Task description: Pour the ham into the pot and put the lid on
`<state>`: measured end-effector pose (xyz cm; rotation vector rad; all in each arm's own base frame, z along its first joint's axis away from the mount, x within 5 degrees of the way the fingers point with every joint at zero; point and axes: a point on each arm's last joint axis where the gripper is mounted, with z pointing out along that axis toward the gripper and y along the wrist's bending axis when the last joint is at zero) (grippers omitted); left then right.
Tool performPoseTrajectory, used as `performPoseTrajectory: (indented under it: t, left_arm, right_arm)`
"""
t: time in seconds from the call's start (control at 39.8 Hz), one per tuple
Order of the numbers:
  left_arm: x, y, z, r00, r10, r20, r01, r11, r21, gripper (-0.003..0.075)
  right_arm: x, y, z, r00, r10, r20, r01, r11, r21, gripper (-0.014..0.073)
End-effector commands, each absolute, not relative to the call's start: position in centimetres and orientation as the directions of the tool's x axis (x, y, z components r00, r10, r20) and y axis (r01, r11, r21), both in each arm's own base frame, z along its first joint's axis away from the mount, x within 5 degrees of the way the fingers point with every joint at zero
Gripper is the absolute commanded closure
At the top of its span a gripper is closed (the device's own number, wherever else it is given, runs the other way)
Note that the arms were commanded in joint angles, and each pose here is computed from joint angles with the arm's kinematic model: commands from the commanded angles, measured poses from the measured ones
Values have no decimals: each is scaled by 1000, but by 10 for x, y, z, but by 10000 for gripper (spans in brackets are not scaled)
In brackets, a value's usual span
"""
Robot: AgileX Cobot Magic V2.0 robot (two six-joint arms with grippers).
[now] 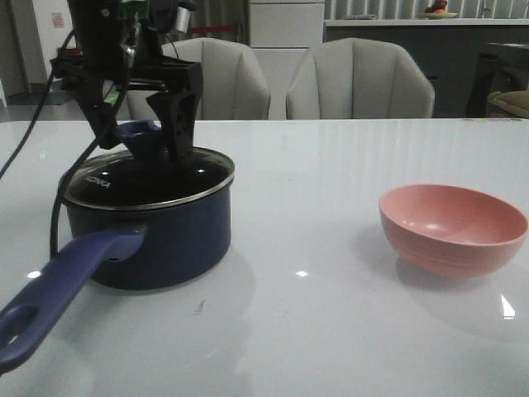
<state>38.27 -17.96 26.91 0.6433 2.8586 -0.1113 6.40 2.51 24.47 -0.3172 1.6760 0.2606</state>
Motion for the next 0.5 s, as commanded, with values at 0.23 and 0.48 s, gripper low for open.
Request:
performPoseTrajectory:
  t: [0.23, 0.48]
  left_arm:
    - [342, -164, 362, -824, 387, -414, 441, 897, -39, 95]
    - [297, -142, 410, -750, 341, -567, 441, 896, -44, 95]
  right_arm:
    - [65, 24, 261, -23, -26, -999, -343, 939, -17, 450]
    - [65, 24, 261, -23, -26, -999, -343, 939, -17, 450]
